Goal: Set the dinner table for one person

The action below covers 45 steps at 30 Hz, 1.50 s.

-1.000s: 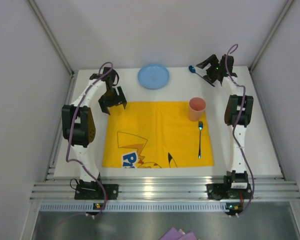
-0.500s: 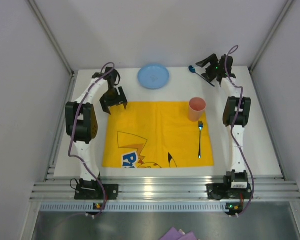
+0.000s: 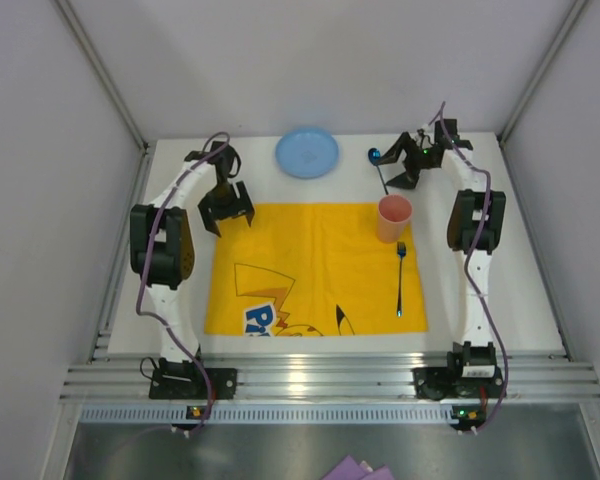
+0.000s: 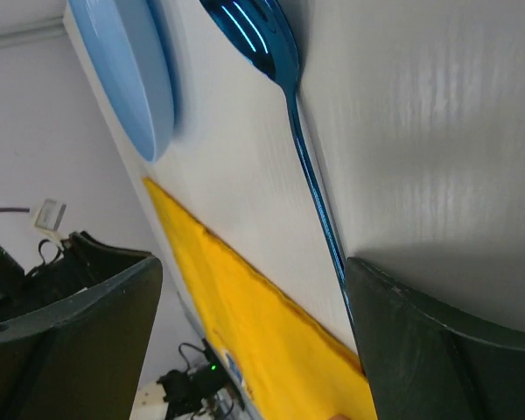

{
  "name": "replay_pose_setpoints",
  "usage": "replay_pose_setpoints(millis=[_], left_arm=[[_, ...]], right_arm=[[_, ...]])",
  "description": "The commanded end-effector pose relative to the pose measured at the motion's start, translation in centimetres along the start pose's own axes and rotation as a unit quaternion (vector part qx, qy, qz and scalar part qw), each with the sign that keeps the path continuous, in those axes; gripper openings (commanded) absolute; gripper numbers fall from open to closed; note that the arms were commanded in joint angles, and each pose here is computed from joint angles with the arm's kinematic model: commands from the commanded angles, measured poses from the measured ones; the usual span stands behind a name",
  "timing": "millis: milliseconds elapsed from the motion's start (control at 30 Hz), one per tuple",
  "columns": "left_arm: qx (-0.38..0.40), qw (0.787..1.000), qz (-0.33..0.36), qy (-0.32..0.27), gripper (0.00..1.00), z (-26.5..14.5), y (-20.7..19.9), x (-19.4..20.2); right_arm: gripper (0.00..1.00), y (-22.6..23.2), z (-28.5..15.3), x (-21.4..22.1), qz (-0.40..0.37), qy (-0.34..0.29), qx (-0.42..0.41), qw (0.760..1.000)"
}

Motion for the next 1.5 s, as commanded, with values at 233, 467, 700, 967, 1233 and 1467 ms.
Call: replay_pose_setpoints(millis=[233, 467, 700, 967, 1233, 1467], left_arm=[[0.039, 0.997, 0.006, -0.058, 0.88, -3.6, -0.8, -1.7], [0.062, 0.995, 0.015, -0.073, 0.88, -4.4, -1.4, -1.9], [0.097, 0.991, 0.015, -0.091, 0.88, -5.0, -1.9, -0.3], [0.129, 0.989, 0.019, -0.076, 0.88, -3.5, -1.8, 3.9], [0.158, 0.985, 0.026, -0.059, 0.87, -2.0, -2.0, 7.1], [0.175, 0.982, 0.038, -0.063, 0.86, -3.2, -2.8, 7.8]], right_arm=[[0.93, 1.6, -3.8, 3.6, -0.029, 0.017, 0.066, 0.997], [1.00, 6.1, -11.7, -0.4, -0.128, -0.199, 0.143, 0.961], [1.00, 7.2, -20.9, 2.8, -0.130, -0.298, 0.198, 0.925], [1.00, 2.1, -26.0, 14.3, -0.127, -0.263, 0.271, 0.917], [0.87, -4.7, -18.6, 27.1, -0.162, -0.132, 0.306, 0.929], [0.55, -10.1, -14.6, 25.6, -0.123, -0.137, 0.357, 0.916]])
Point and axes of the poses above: each gripper's point midway between its finger pads, its own z axis out along the fingers, its own y axis along the line the jaws close on, x = y × z, the point moved 1 cm from there along -z, back along the fingers, and after that the axes turned 12 degrees about z, right-handed, at the moved point
